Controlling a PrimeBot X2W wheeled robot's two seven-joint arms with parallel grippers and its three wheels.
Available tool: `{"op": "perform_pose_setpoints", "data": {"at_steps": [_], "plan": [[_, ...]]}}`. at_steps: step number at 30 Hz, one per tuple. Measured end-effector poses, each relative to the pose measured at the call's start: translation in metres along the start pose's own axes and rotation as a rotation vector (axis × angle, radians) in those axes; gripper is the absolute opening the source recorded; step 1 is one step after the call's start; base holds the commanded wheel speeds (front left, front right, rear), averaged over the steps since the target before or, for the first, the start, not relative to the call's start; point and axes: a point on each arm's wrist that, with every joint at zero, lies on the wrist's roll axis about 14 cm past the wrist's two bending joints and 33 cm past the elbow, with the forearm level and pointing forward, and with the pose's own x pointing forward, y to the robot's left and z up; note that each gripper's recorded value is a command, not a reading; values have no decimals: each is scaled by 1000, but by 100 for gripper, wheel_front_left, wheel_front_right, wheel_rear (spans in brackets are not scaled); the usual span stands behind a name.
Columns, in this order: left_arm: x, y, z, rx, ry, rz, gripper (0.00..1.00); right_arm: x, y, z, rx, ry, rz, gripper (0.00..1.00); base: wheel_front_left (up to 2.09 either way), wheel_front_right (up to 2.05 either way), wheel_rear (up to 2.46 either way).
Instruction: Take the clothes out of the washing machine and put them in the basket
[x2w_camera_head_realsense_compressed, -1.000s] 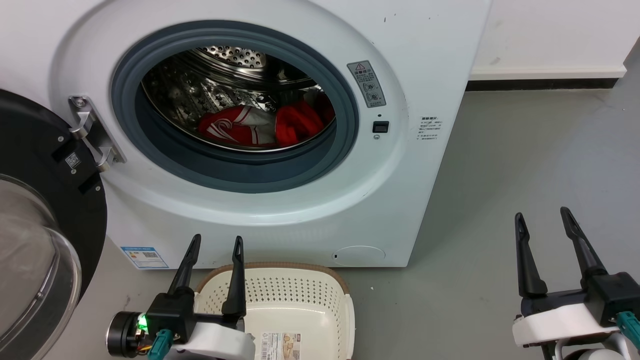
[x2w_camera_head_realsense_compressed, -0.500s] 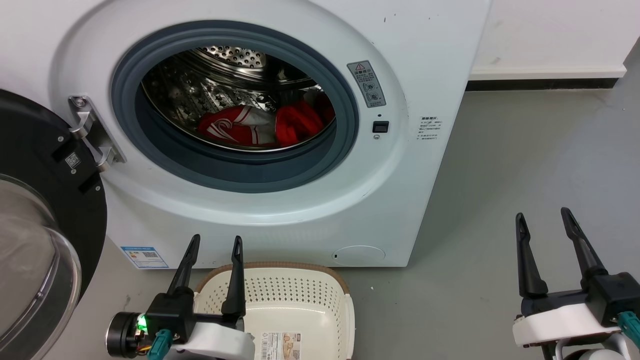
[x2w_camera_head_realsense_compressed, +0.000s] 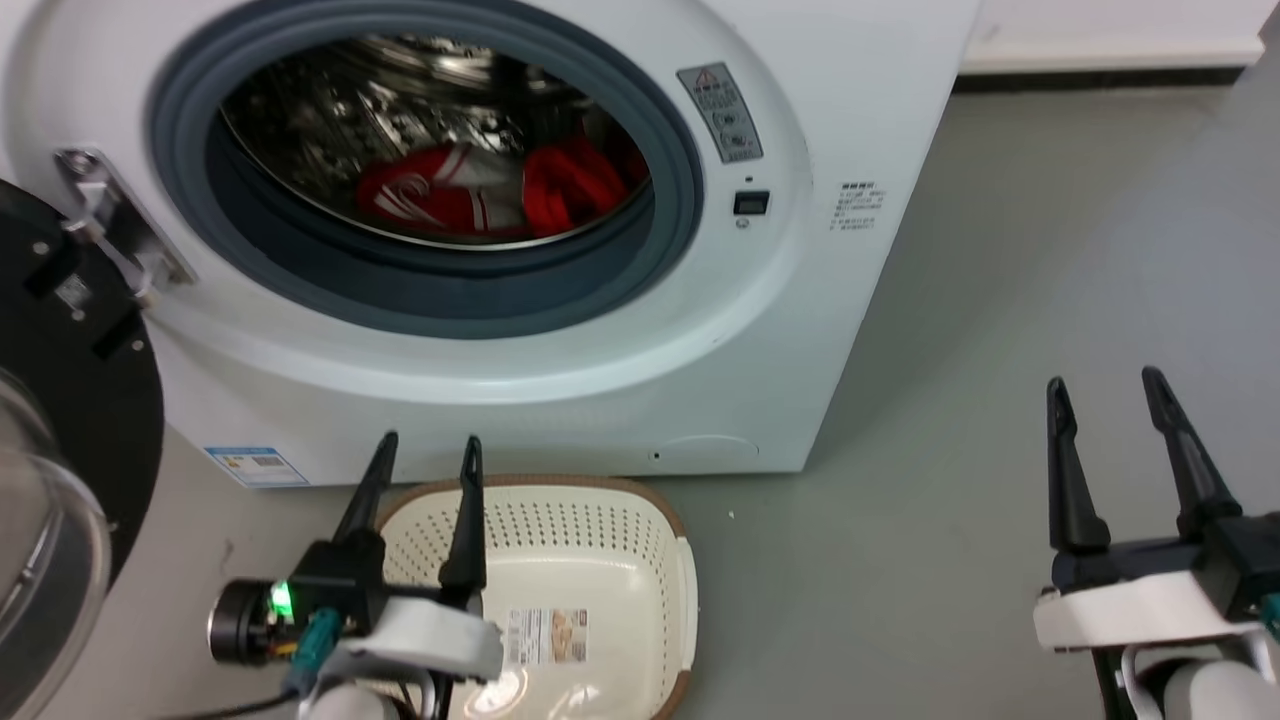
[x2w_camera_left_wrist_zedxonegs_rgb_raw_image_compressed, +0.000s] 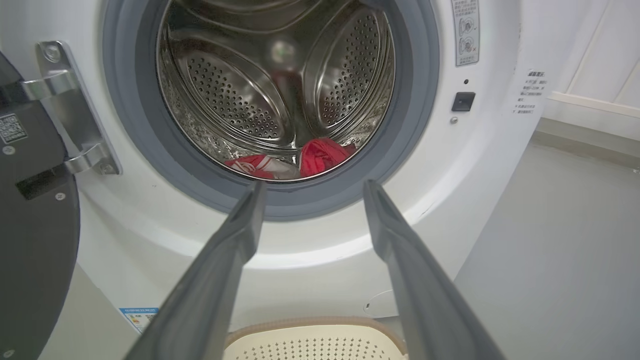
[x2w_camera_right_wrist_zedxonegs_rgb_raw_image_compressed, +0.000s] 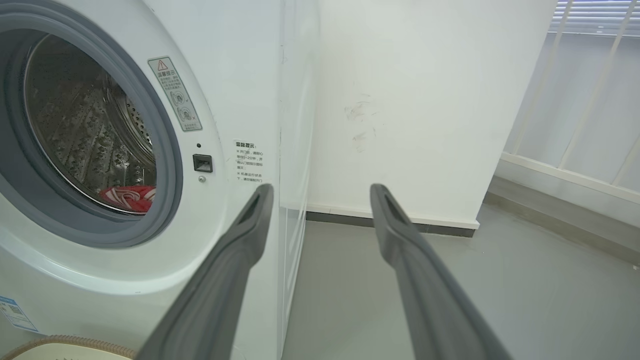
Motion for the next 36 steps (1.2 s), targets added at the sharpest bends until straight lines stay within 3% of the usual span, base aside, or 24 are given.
{"op": "perform_pose_setpoints", "data": {"at_steps": [8, 14, 18, 23, 36], "plan": [[77, 24, -7, 81, -28, -45, 100, 37, -4, -12, 16, -11, -9, 100, 0, 0, 0], [148, 52, -51, 149, 65, -82, 100, 52, -8, -45, 20, 51, -18, 100, 0, 0, 0], [214, 67, -77, 237, 173, -113, 100, 54, -10, -75, 17, 119, -23, 100, 0, 0, 0], [266, 65, -102, 290, 310, -148, 100, 56, -13, -99, 16, 169, -29, 100, 0, 0, 0], [341, 86, -157, 373, 717, -117, 100, 58, -11, -133, 57, 234, -28, 100, 0, 0, 0]]}}
